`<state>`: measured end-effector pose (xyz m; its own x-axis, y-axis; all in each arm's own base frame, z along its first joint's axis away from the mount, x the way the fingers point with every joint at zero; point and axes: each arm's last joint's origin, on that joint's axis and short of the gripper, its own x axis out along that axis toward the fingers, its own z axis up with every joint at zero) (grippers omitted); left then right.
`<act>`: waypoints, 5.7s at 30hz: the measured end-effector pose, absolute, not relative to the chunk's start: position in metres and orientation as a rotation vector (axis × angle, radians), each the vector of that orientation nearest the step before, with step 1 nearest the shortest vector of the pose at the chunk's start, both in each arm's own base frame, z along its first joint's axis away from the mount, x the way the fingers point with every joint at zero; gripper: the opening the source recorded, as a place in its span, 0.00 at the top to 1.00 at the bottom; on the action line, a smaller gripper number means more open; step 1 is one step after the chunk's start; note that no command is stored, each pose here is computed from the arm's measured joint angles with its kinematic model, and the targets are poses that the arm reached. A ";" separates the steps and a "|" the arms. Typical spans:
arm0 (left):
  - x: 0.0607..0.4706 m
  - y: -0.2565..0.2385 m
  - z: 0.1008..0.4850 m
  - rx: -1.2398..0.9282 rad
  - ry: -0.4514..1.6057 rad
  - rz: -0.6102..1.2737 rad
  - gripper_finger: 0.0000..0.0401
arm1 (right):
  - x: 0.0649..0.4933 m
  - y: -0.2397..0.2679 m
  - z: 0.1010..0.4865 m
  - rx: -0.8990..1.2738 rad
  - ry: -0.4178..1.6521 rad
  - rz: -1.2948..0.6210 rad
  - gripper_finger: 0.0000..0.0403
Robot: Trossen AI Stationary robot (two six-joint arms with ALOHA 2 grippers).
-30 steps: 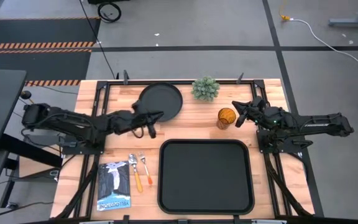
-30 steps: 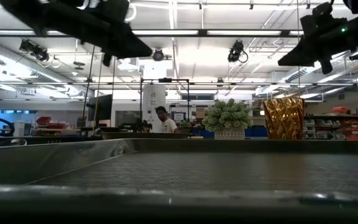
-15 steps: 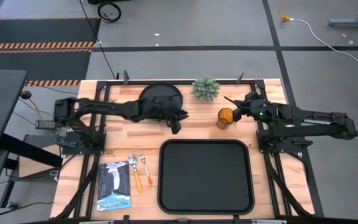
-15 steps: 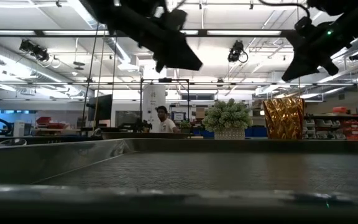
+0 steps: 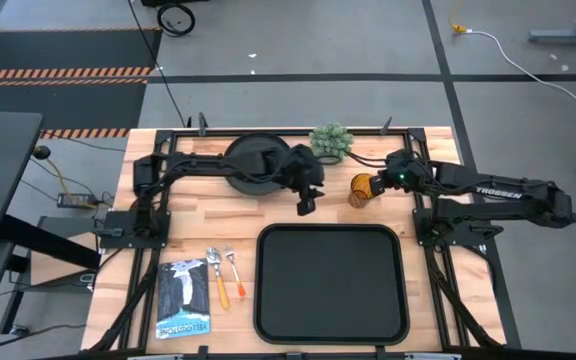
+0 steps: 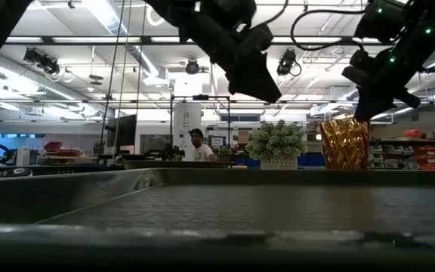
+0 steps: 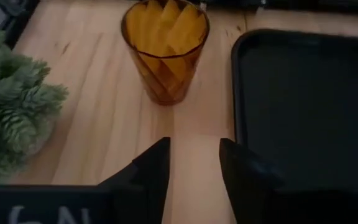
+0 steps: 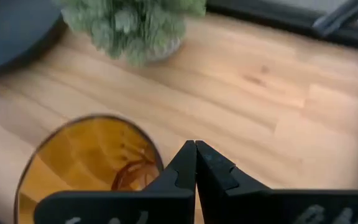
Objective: Pick and place plate/cup/fork/spoon on tray
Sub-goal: Put the brown cup on the black tray
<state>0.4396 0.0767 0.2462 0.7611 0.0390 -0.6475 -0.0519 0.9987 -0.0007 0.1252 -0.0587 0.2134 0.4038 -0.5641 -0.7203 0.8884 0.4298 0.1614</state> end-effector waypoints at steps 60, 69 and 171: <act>0.488 0.024 0.241 0.523 0.993 -0.198 0.63 | 0.164 -0.061 0.191 0.715 0.783 -0.699 0.98; 0.489 0.029 0.237 0.559 1.001 -0.210 0.75 | 0.161 -0.061 0.193 0.712 0.779 -0.714 0.98; 0.544 -0.085 0.224 0.667 0.629 -0.357 0.64 | 0.132 -0.103 0.197 0.616 0.728 -1.018 0.98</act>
